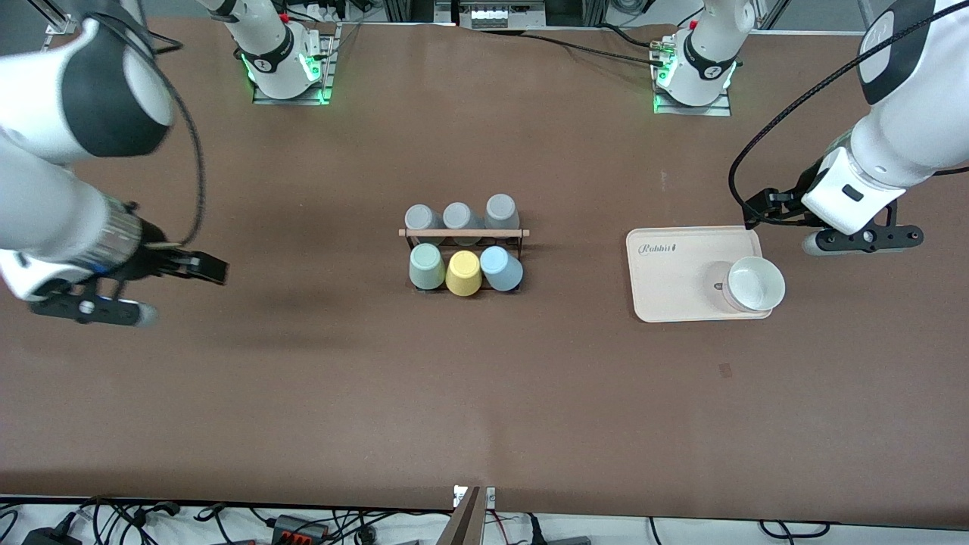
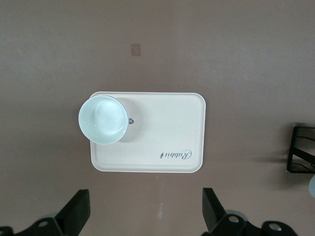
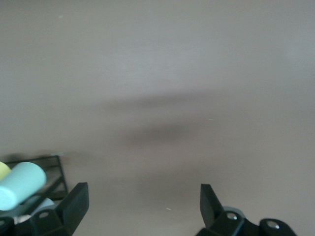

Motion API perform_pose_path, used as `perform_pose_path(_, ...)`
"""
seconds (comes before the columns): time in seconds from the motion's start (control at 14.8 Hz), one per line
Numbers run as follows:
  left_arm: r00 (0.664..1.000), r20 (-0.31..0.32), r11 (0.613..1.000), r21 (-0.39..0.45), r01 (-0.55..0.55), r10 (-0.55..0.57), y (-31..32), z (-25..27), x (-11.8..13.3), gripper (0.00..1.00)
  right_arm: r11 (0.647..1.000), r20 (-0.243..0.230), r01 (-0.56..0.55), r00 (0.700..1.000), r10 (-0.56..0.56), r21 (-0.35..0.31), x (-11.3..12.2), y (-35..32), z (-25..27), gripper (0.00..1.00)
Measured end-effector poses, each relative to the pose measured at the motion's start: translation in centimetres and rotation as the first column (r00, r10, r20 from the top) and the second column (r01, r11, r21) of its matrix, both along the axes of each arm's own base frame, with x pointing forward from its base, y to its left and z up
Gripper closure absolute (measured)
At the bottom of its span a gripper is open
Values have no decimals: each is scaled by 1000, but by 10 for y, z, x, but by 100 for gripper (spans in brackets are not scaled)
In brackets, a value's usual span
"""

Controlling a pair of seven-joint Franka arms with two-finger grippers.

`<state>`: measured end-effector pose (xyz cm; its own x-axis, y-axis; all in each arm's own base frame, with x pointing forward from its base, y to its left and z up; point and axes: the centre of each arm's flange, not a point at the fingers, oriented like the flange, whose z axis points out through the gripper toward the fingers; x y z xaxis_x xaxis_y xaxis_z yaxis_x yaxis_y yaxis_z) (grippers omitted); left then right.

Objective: Hang scattered cups on rack with three cups

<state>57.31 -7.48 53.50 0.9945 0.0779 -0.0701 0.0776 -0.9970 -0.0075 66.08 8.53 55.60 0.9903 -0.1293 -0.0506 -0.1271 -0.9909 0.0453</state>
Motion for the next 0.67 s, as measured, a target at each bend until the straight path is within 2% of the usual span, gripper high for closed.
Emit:
perform_pose_path(0.13,1000,0,1000,0,0,0,0,0,0,0,1000,11,8,1000,-8,-11,-12,-24,24,0)
perform_pose_path(0.34,1000,1,1000,0,0,0,0,0,0,0,999,42,2,999,0,-37,-39,-24,47,0)
perform_pose_path(0.67,1000,2,1000,0,0,0,0,0,0,0,999,57,-2,998,5,-53,-72,-25,42,0)
